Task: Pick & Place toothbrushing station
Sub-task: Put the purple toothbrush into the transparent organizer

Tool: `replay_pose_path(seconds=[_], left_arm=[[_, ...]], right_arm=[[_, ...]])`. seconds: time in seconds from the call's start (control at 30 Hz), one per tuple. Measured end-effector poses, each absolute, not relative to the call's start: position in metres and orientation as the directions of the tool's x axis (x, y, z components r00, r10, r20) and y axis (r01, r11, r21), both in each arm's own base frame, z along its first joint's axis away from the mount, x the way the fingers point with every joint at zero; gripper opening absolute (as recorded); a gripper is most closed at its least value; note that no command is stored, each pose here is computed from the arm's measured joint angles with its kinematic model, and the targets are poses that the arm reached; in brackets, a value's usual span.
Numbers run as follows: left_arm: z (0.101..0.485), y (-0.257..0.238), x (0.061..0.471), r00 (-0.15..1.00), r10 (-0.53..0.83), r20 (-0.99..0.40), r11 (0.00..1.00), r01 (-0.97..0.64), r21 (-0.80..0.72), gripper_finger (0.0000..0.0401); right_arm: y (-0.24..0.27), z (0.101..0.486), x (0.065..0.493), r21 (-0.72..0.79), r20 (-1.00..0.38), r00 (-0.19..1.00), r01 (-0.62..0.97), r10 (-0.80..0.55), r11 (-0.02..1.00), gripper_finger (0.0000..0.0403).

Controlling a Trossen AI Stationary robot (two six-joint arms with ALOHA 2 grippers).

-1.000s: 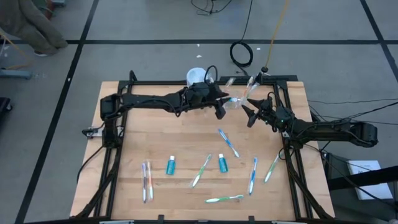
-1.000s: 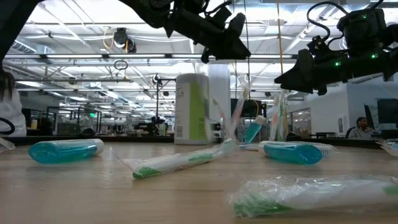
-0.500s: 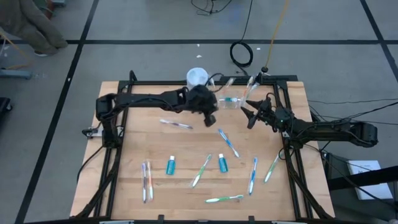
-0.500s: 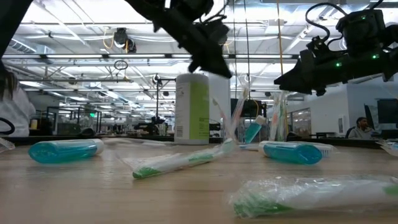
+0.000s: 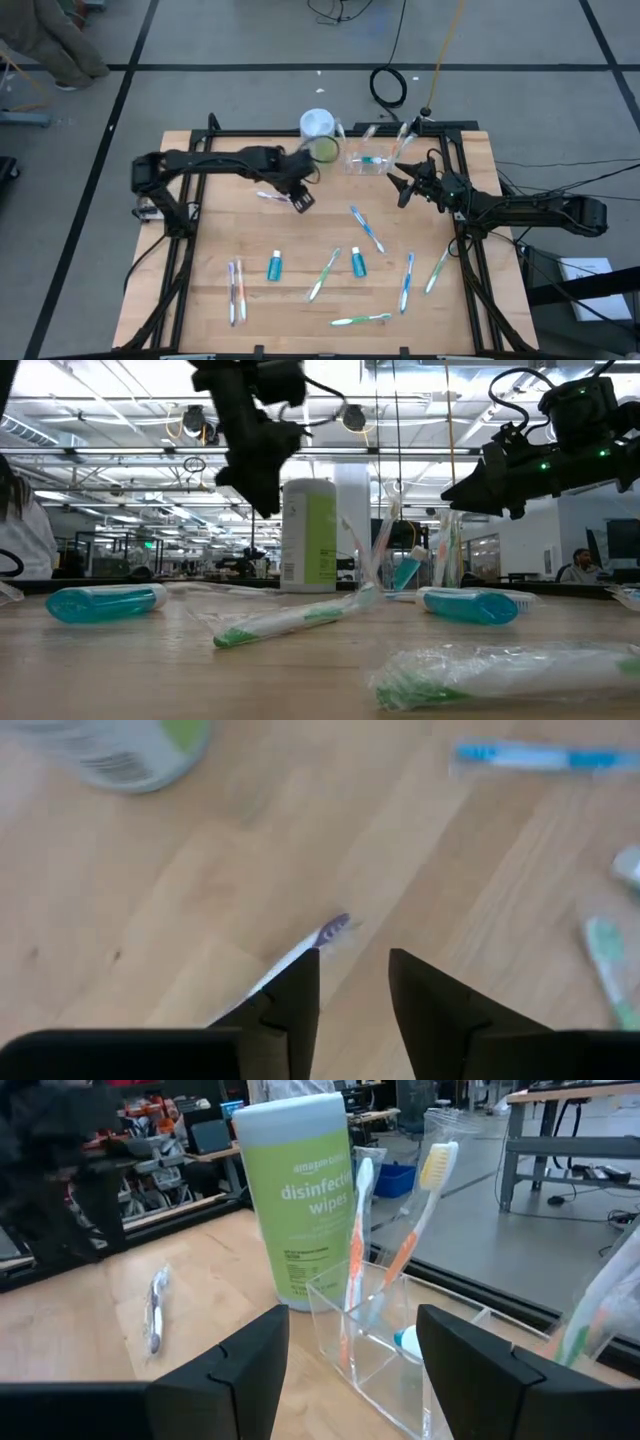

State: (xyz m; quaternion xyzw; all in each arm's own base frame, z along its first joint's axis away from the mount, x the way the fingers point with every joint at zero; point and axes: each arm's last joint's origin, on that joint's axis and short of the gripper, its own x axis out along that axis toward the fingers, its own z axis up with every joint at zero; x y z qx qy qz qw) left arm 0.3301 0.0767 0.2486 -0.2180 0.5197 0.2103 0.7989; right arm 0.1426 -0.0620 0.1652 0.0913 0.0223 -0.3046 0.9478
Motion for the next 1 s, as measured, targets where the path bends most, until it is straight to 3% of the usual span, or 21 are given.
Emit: replay_pose_path(seconds=[0.17,0.5,0.8,1.0], left_arm=[[0.250,0.082,0.293,0.502,0.145,-0.853,0.680,-0.676,-0.282,0.0129],[0.183,0.082,0.254,0.433,0.165,-0.886,0.220,-0.892,-0.395,0.0129],[0.173,0.083,0.245,0.388,0.167,-0.907,0.033,-0.921,-0.388,0.0129],[0.173,0.074,0.247,0.380,0.158,-0.912,-0.041,-0.920,-0.390,0.0129]], right_arm=[[-0.061,0.165,0.144,0.176,-0.100,0.840,0.543,-0.534,0.821,0.0212],[-0.056,0.166,0.146,0.178,-0.089,0.857,0.515,-0.507,0.839,0.0212],[-0.056,0.166,0.145,0.176,-0.094,0.856,0.516,-0.508,0.838,0.0212],[-0.056,0.165,0.145,0.174,-0.101,0.855,0.518,-0.508,0.837,0.0212]])
